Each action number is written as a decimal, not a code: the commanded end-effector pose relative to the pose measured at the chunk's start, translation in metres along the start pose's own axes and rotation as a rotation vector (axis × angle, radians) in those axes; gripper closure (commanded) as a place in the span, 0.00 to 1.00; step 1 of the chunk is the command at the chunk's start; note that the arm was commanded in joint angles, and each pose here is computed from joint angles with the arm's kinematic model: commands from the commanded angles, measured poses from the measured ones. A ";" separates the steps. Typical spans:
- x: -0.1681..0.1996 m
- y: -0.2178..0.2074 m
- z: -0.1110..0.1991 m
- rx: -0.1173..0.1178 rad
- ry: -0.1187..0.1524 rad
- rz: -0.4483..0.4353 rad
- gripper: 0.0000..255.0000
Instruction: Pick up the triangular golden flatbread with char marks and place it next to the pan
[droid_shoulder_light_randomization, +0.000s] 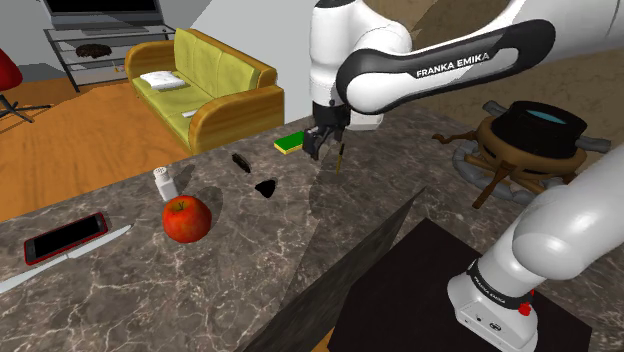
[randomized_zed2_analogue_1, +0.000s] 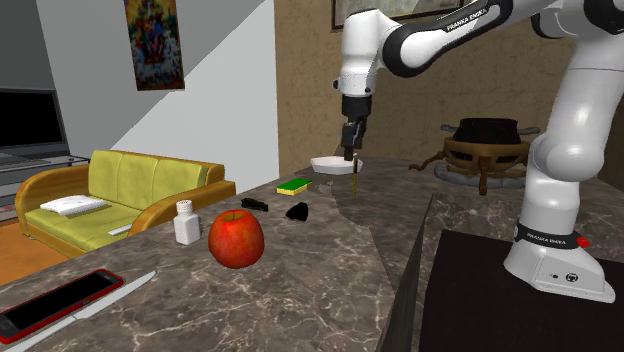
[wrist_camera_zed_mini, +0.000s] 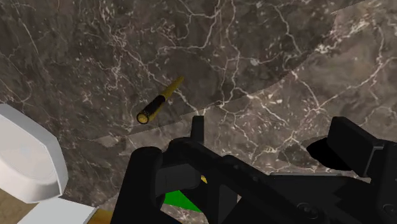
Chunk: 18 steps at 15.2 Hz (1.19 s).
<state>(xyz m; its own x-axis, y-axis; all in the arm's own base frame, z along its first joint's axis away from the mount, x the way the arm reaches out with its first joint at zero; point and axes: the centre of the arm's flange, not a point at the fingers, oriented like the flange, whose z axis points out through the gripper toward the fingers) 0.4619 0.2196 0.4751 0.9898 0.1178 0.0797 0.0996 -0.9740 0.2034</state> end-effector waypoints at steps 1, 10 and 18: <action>0.015 -0.022 0.010 -0.004 -0.006 0.005 0.00; 0.082 -0.110 0.065 -0.027 -0.033 0.020 0.00; 0.111 -0.149 0.106 -0.037 -0.046 0.027 0.00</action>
<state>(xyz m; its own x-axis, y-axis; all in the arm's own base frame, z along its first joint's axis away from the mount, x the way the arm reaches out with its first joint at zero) 0.5667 0.3577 0.3556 0.9958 0.0823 0.0410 0.0703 -0.9688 0.2377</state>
